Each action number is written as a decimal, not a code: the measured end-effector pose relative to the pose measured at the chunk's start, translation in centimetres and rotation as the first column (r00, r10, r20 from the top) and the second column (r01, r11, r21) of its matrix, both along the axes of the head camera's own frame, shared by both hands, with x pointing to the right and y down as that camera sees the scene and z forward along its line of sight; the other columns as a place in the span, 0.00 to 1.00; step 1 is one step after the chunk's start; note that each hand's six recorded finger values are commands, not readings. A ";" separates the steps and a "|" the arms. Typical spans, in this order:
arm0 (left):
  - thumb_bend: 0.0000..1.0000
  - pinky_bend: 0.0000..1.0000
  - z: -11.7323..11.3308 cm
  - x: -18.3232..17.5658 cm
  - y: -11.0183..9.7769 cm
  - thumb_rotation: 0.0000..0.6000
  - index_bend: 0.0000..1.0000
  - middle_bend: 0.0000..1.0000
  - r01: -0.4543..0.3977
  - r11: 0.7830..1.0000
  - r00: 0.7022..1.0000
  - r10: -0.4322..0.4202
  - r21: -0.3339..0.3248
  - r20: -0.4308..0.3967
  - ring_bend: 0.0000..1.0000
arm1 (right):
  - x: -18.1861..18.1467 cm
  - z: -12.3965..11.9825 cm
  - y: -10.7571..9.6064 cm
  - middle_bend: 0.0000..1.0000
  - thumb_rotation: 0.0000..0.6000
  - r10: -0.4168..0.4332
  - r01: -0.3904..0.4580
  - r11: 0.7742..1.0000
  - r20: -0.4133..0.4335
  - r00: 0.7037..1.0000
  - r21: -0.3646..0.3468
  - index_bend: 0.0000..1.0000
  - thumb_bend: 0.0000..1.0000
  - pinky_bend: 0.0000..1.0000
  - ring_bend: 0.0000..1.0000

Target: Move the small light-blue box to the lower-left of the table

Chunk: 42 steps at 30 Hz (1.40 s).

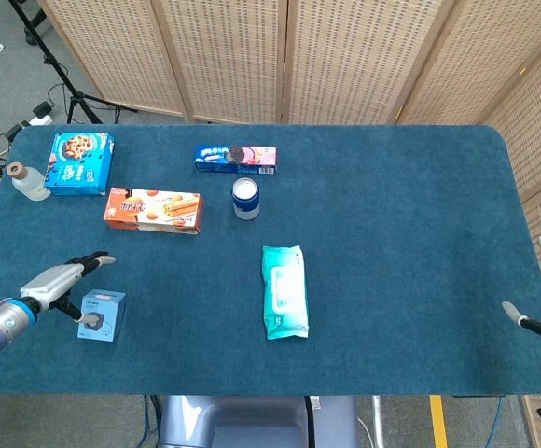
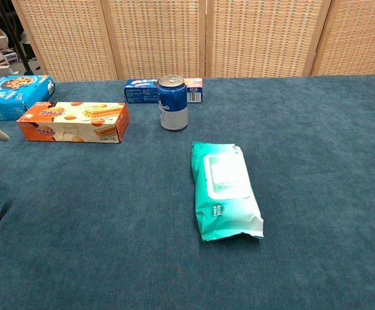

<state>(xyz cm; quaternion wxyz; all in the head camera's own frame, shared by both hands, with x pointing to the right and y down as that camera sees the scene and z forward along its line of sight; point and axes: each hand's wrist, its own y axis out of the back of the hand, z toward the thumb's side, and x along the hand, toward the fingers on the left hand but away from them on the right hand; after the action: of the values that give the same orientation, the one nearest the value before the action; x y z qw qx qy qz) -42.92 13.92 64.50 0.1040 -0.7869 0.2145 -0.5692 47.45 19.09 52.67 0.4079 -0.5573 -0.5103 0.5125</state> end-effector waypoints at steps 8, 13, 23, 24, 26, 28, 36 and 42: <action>0.14 0.00 -1.8 -1.8 0.3 1.00 0.00 0.00 0.020 0.996 0.999 -0.017 0.088 -0.028 0.00 | 0.0 -0.2 0.0 0.00 1.00 0.000 0.000 1.000 0.005 1.000 0.003 0.00 0.00 0.00 0.00; 0.14 0.00 -1.9 -2.2 1.7 1.00 0.00 0.00 -0.044 0.995 0.999 0.043 0.091 0.012 0.00 | 0.0 -0.2 0.1 0.00 1.00 -0.001 0.001 1.000 0.007 1.000 0.005 0.00 0.00 0.00 0.00; 0.14 0.00 0.8 -1.4 3.7 1.00 0.00 0.00 -0.154 0.975 0.984 0.138 0.158 0.109 0.00 | 0.2 -0.5 0.0 0.00 1.00 0.006 -0.006 1.000 0.016 1.000 0.010 0.00 0.00 0.00 0.00; 0.14 0.00 1.3 -1.2 3.9 1.00 0.00 0.00 -0.152 0.975 0.985 0.135 0.160 0.111 0.00 | 0.3 -0.5 0.0 0.00 1.00 0.006 -0.006 1.000 0.017 1.000 0.010 0.00 0.00 0.00 0.00; 0.14 0.00 2.2 -0.9 4.1 1.00 0.00 0.00 -0.140 0.976 0.986 0.123 0.164 0.109 0.00 | 0.3 -0.5 0.0 0.00 1.00 0.007 -0.007 1.000 0.018 1.000 0.009 0.00 0.00 0.00 0.00; 0.17 0.07 2.8 -0.7 4.1 1.00 0.06 0.00 -0.130 0.977 0.988 0.114 0.171 0.103 0.00 | 0.3 -0.5 0.0 0.00 1.00 0.006 -0.006 1.000 0.018 1.000 0.009 0.00 0.00 0.00 0.00; 0.34 0.34 2.9 -0.3 3.0 1.00 0.42 0.35 -0.101 0.949 0.994 0.084 0.298 0.070 0.29 | 0.3 -0.4 0.0 0.00 1.00 0.006 -0.006 1.000 0.017 1.000 0.008 0.00 0.00 0.00 0.00; 0.32 0.34 2.1 -0.9 3.1 1.00 0.44 0.36 -0.102 0.947 0.993 0.080 0.306 0.086 0.30 | 0.3 -0.4 0.0 0.00 1.00 0.006 -0.006 1.000 0.016 1.000 0.008 0.00 0.00 0.00 0.00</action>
<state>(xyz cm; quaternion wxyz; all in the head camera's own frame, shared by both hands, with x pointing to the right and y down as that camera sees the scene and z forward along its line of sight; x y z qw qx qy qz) -43.83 16.98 66.64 0.2600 -0.7488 0.2607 -0.5512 47.70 19.10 52.26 0.4045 -0.5583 -0.5171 0.5072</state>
